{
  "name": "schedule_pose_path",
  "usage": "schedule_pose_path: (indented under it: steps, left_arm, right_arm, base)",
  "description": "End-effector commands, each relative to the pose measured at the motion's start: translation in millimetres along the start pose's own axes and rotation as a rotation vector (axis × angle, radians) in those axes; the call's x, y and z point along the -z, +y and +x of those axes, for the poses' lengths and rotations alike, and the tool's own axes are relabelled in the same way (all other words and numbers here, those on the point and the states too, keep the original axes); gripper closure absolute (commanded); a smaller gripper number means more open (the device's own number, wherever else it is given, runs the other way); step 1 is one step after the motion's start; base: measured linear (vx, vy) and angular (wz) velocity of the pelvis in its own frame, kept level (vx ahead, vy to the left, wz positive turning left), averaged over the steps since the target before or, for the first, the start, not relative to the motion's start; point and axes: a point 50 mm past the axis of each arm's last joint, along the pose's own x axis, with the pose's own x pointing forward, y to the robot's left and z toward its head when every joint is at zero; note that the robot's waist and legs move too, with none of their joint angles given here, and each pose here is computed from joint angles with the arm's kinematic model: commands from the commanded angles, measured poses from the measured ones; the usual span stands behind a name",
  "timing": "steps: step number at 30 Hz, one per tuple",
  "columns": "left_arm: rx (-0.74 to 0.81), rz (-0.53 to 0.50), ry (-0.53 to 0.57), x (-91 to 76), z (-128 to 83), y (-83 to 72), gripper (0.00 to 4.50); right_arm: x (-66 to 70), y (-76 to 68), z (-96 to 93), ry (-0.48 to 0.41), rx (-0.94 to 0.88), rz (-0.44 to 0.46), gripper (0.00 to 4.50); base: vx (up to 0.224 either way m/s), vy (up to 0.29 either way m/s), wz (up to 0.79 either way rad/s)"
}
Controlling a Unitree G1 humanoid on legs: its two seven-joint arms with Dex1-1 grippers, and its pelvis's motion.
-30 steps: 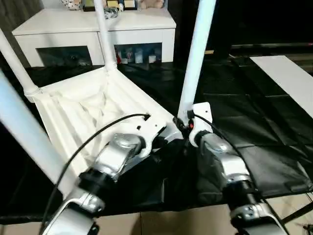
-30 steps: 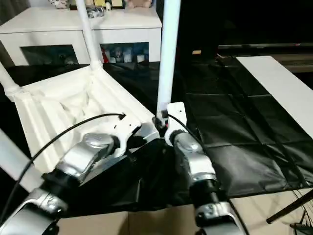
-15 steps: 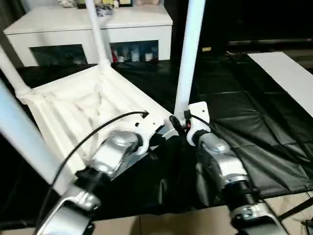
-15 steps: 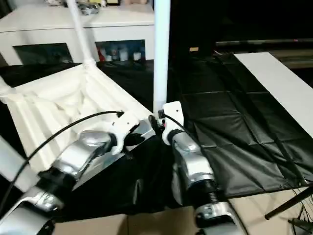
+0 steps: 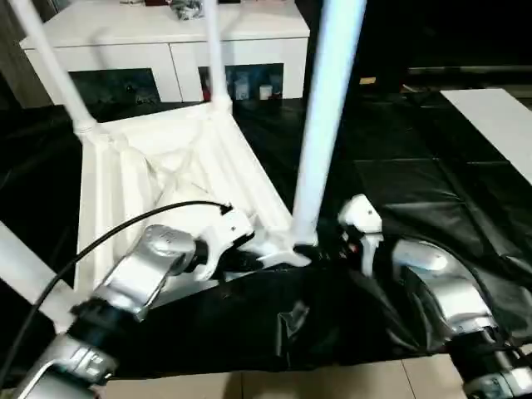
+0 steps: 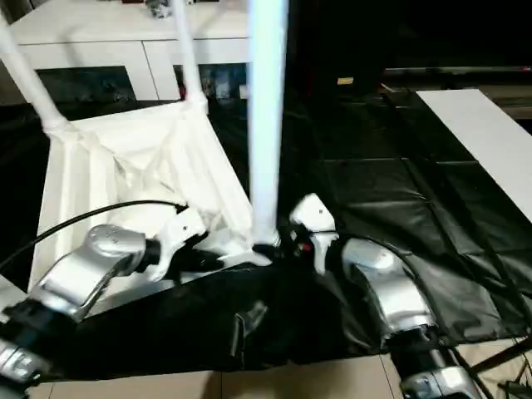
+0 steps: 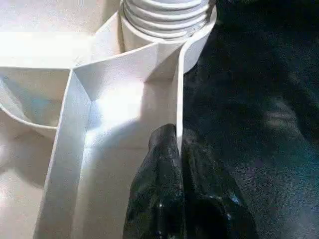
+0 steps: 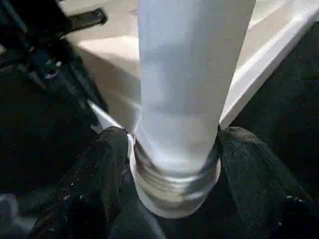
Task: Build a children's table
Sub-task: Rotate leg to tighten
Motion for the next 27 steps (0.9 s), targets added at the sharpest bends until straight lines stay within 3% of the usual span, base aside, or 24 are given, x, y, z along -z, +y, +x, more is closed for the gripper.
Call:
schedule_pose_path:
  steps: [1, 12, 13, 22, 24, 27]
  left_arm:
    - [0.082, -0.034, 0.043, 10.8, 9.5, -12.9, 4.50]
    - [0.093, -0.034, 0.056, 12.3, 8.2, -15.3, 4.50]
    - [0.093, -0.034, 0.057, 12.5, 8.2, -15.4, 4.50]
    - [0.092, -0.041, 0.068, 15.5, 7.3, -16.5, 4.50]
    - [0.080, -0.052, 0.068, 16.5, 7.5, -15.7, 4.50]
    - [-0.009, -0.100, 0.062, 16.0, 15.3, -9.0, 4.50]
  right_arm:
    - [1.9, 4.1, 6.2, 0.017, -0.026, -0.011, 1.47]
    - [2.7, 1.2, 12.4, 0.028, -0.024, -0.001, 1.47]
    - [3.2, 1.2, 12.7, 0.031, -0.025, 0.002, 1.72]
    - [3.8, 1.3, 14.9, 0.021, -0.027, 0.030, 1.96]
    - [2.7, -0.6, 16.4, 0.002, 0.009, 0.047, 1.96]
    - [5.0, -10.8, 24.4, -0.009, 0.214, 0.101, 1.96]
  base:
    - [0.000, 0.000, 0.00]
    - [0.000, 0.000, 0.00]
    - [0.000, 0.000, 0.00]
    - [0.000, 0.000, 0.00]
    - [0.000, 0.000, 0.00]
    - [0.000, 0.000, 0.00]
